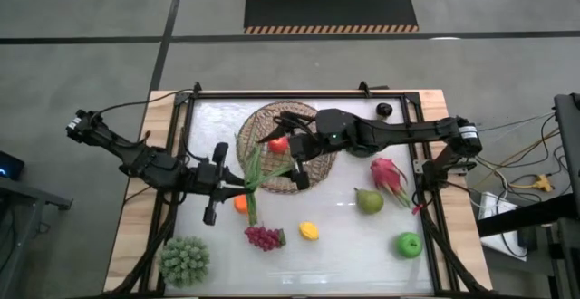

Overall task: Build produce basket
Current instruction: Put the string beans into the wire basket

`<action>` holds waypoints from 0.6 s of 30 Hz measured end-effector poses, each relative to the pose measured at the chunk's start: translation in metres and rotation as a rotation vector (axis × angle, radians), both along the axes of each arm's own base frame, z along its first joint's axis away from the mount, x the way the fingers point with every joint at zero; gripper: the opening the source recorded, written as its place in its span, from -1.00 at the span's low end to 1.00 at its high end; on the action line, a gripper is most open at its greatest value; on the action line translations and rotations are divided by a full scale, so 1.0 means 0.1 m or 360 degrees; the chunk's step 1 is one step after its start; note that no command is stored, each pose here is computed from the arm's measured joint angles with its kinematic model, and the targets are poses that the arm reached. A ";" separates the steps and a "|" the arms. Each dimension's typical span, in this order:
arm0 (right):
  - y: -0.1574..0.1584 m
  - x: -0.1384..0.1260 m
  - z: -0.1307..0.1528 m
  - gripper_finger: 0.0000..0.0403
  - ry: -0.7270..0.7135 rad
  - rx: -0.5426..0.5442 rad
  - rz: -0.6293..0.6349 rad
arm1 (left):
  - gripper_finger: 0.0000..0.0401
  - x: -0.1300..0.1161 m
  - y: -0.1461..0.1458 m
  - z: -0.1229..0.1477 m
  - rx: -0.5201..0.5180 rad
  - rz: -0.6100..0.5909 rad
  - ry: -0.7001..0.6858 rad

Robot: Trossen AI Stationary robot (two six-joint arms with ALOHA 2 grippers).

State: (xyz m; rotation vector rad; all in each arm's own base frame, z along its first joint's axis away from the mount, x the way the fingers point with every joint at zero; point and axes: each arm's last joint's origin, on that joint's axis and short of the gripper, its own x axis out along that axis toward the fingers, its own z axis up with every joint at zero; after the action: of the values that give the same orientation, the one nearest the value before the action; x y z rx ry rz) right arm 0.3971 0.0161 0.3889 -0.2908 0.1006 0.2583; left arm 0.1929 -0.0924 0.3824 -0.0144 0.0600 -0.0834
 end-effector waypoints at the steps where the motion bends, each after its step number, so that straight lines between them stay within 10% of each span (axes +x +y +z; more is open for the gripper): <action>1: 0.01 0.01 -0.01 0.83 0.0006 0.0010 0.0027 | -0.92 0.00 0.00 0.00 0.0013 -0.0001 -0.0004; 18: -0.03 0.01 0.04 0.60 -0.0081 -0.0073 -0.0060 | -0.92 0.14 -0.16 -0.09 0.0124 -0.0204 0.0008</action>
State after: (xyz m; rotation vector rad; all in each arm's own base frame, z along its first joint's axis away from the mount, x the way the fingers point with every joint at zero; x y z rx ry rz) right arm 0.3980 0.0133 0.3927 -0.3407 0.0618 0.2112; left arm 0.2065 -0.1085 0.3737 0.0669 0.0692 -0.2092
